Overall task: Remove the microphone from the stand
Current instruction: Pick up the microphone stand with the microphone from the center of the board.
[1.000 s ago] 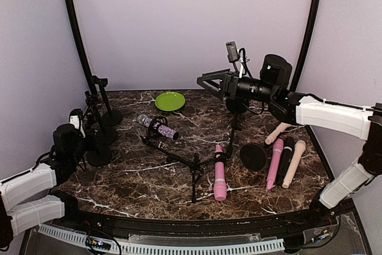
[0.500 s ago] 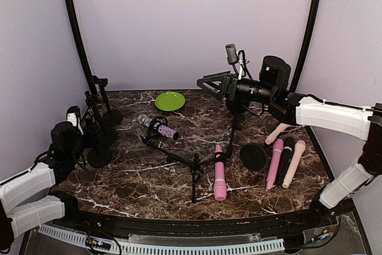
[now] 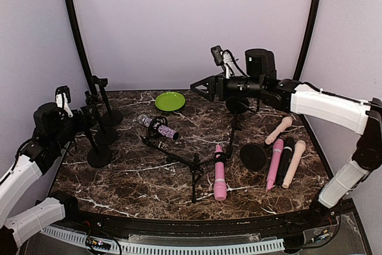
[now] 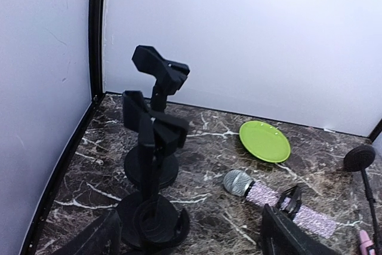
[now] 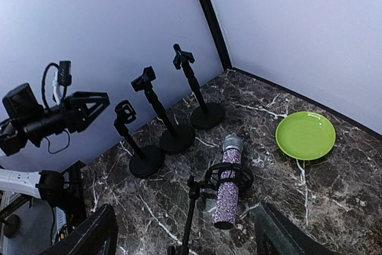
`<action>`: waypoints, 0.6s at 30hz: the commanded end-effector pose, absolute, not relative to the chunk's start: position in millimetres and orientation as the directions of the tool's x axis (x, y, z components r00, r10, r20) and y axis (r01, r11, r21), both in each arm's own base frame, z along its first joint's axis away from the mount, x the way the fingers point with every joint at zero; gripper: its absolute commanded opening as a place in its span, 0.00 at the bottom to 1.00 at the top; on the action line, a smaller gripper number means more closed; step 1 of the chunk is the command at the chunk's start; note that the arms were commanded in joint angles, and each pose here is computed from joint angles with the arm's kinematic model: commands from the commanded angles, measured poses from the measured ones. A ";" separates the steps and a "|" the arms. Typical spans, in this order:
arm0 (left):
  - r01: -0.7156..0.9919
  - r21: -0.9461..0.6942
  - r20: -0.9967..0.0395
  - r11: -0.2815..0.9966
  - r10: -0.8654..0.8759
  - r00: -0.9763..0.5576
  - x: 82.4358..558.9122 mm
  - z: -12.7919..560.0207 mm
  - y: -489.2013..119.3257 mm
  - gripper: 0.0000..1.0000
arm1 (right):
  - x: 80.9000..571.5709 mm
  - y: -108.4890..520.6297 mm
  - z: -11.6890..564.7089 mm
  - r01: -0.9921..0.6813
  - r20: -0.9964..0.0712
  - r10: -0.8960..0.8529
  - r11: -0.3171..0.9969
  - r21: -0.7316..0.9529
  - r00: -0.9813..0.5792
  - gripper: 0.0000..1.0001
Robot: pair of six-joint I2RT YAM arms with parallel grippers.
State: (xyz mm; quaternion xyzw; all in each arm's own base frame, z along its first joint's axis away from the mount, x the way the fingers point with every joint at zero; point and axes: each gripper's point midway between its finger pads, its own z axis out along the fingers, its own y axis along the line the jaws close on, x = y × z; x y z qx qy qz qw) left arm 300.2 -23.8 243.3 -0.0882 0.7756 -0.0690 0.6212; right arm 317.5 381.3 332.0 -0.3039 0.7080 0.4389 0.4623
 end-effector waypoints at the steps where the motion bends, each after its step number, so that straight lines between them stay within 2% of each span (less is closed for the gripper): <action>1: 0.025 -0.257 -0.934 0.966 -0.242 -0.262 291.9 267.1 -37.8 0.84 | 309.6 397.1 291.3 -0.832 -0.888 -0.202 0.481 0.277 -0.412 0.80; 11: 0.390 -0.291 -0.922 0.873 -0.147 -0.359 323.9 326.2 -111.3 0.84 | 304.4 430.1 208.9 -0.808 -0.739 -0.443 0.542 0.229 -0.507 0.73; 12: 0.418 -0.286 -0.930 0.862 -0.146 -0.336 326.3 335.1 -115.3 0.82 | 302.3 433.1 202.0 -0.809 -0.730 -0.453 0.539 0.234 -0.513 0.73; 15: 0.453 -0.296 -0.928 0.841 -0.141 -0.345 336.7 334.1 -124.7 0.68 | 294.8 441.5 180.6 -0.816 -0.694 -0.489 0.518 0.257 -0.529 0.74; 18: 0.519 -0.329 -0.921 0.789 -0.146 -0.362 337.8 331.9 -142.3 0.66 | 285.8 446.4 159.5 -0.830 -0.650 -0.542 0.484 0.277 -0.533 0.74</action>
